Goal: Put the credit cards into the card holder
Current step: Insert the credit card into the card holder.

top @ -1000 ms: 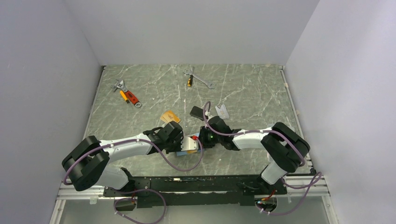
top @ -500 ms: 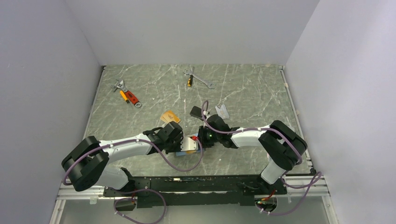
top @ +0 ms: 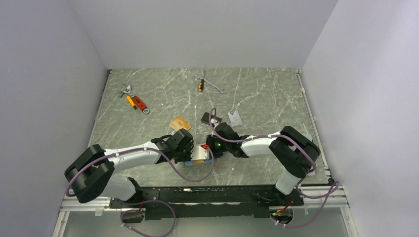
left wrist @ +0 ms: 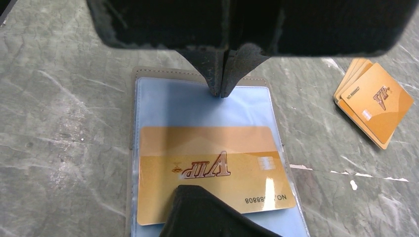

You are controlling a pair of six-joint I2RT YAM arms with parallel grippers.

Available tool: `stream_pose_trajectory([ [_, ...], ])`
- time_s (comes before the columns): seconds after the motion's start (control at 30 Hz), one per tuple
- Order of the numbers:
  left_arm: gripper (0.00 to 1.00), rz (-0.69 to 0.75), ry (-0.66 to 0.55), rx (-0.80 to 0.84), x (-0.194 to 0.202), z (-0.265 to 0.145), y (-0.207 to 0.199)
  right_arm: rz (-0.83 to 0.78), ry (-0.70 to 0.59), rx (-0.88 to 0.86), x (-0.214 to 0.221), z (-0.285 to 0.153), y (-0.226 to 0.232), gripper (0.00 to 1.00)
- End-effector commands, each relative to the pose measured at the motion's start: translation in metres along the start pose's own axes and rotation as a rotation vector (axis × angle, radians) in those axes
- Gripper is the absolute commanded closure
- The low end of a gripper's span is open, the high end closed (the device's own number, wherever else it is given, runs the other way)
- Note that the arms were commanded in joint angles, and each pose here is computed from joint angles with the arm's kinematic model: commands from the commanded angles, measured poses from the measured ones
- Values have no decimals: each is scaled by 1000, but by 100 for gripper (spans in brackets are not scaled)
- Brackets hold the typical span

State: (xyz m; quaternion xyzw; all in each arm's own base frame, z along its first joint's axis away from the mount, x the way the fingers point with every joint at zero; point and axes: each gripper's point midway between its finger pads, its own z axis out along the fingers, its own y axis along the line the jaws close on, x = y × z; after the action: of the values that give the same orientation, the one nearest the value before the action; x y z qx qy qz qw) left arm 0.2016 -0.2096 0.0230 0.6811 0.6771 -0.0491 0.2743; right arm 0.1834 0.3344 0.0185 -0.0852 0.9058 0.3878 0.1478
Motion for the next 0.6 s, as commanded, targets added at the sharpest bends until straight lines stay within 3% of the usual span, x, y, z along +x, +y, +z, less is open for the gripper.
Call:
stream_pose_trajectory([
  [0.0,100,-2,8,45,1,-4,-11,19,67,93,26,5,-22,90],
  [0.23,100,-52,-4,-5,-11,-22,11,41,0,117,17,-10,-29,62],
  [0.57,100,-59,-11,30,-6,-19,5,22,9,61,12,-9,-15,54],
])
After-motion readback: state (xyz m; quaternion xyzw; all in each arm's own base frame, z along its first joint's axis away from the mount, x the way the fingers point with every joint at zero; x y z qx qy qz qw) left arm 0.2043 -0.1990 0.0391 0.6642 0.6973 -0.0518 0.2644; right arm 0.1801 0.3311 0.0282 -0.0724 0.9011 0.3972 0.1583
